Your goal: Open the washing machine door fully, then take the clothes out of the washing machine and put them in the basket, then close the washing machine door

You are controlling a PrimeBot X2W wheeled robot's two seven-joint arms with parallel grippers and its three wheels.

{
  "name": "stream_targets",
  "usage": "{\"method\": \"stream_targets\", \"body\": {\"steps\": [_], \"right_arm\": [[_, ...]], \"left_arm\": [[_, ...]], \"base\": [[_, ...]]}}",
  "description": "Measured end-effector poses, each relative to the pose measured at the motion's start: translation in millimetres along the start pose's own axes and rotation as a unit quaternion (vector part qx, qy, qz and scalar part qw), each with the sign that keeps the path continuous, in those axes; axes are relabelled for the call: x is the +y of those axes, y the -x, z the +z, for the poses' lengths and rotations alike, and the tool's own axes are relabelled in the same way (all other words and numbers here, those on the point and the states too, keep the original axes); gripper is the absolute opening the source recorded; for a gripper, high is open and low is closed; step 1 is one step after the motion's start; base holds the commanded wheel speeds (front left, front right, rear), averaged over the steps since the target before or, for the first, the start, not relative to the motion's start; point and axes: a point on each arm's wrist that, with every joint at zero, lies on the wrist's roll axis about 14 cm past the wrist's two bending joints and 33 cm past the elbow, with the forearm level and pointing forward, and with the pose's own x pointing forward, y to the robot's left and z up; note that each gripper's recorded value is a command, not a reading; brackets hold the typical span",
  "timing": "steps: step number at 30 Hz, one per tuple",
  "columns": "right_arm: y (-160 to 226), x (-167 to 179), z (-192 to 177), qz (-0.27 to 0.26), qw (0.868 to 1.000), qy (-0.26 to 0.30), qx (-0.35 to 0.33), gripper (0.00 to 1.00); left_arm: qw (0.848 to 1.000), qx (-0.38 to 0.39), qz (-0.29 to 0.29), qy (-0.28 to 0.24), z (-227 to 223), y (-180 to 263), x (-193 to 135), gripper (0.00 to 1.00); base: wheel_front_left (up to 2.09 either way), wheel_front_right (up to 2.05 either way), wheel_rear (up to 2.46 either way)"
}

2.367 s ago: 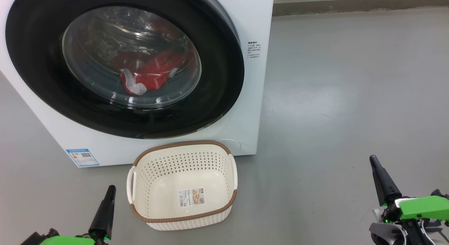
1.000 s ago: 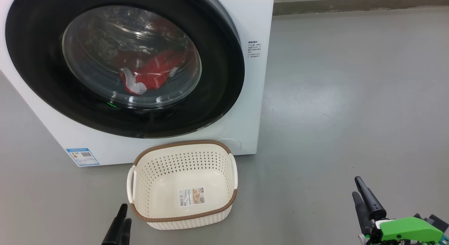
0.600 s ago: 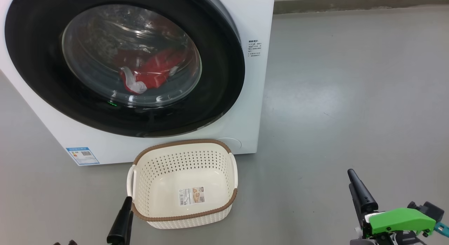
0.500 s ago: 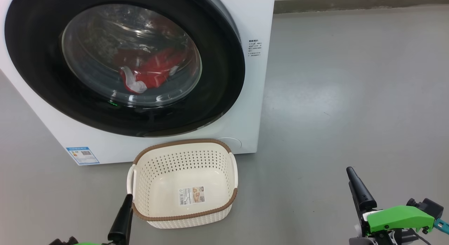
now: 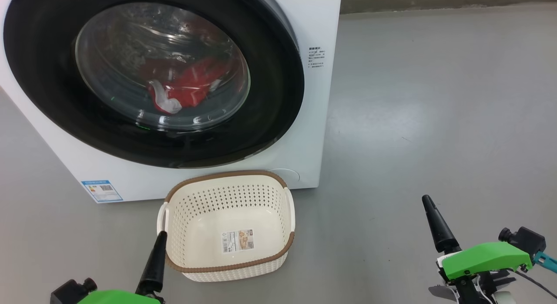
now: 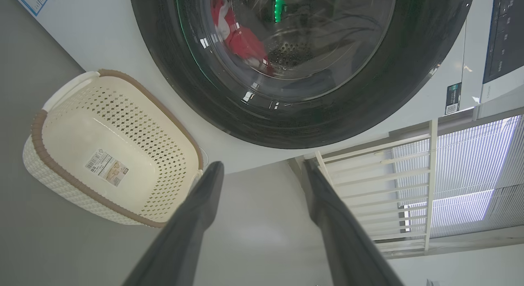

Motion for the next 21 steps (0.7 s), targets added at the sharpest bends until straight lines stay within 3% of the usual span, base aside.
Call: {"method": "stream_targets", "body": {"steps": [9, 21], "right_arm": [[-5.5, 7.0, 3.9, 0.01, 0.998, 0.068, -0.007, 1.0], [-12.0, 26.8, 11.0, 0.039, 0.985, 0.168, -0.022, 1.0]], "left_arm": [[0.997, -0.004, -0.003, -0.075, 0.7, -7.1, -7.3, 1.0], [0.988, -0.015, -0.015, -0.155, 2.7, -14.4, -20.5, 1.0]], "base": [[0.0, 0.0, 0.0], [0.0, 0.0, 0.0]]}}
